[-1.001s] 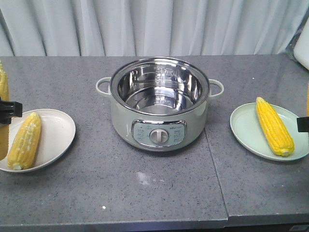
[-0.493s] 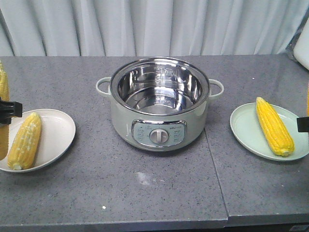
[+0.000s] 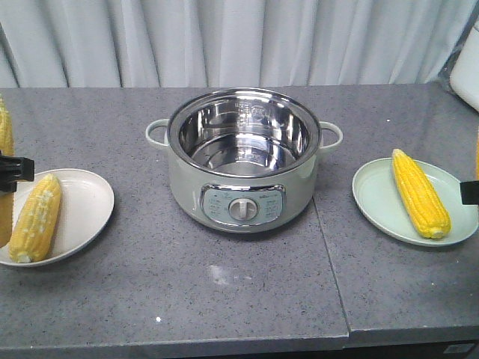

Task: Distribute corn equally
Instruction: 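Drive the base away from the pot holding a cob in each gripper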

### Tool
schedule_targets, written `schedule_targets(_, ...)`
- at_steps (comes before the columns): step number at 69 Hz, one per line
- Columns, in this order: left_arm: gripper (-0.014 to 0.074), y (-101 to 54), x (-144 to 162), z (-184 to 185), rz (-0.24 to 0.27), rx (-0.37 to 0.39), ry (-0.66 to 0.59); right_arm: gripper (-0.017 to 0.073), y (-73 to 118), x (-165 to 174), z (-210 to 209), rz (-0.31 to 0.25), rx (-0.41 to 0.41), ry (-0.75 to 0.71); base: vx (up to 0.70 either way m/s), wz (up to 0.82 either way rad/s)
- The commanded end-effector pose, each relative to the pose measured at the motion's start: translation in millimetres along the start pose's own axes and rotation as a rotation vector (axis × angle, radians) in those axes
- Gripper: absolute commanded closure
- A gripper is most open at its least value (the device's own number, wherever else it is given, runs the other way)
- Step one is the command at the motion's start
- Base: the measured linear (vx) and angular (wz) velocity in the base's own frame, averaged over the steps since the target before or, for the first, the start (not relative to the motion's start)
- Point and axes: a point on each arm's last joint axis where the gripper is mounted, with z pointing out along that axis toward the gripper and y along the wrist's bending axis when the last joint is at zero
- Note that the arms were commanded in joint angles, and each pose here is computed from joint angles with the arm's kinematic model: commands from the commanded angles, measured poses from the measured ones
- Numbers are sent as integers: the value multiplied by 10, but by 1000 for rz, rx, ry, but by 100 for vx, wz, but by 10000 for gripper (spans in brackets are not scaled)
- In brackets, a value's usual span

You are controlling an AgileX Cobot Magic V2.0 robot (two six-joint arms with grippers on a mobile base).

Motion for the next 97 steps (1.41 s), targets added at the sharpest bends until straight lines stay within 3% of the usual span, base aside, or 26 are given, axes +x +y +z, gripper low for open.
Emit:
schedule_targets(1,461,5,-91,-121,-12,24,-89,365,-31,-105,-115,-3,14,-101,-1,-5)
schedule_targets(97,461,5,-91,-121,-12,24,-89,365,-31,-105,-115,-3,14,-101,-4,-21)
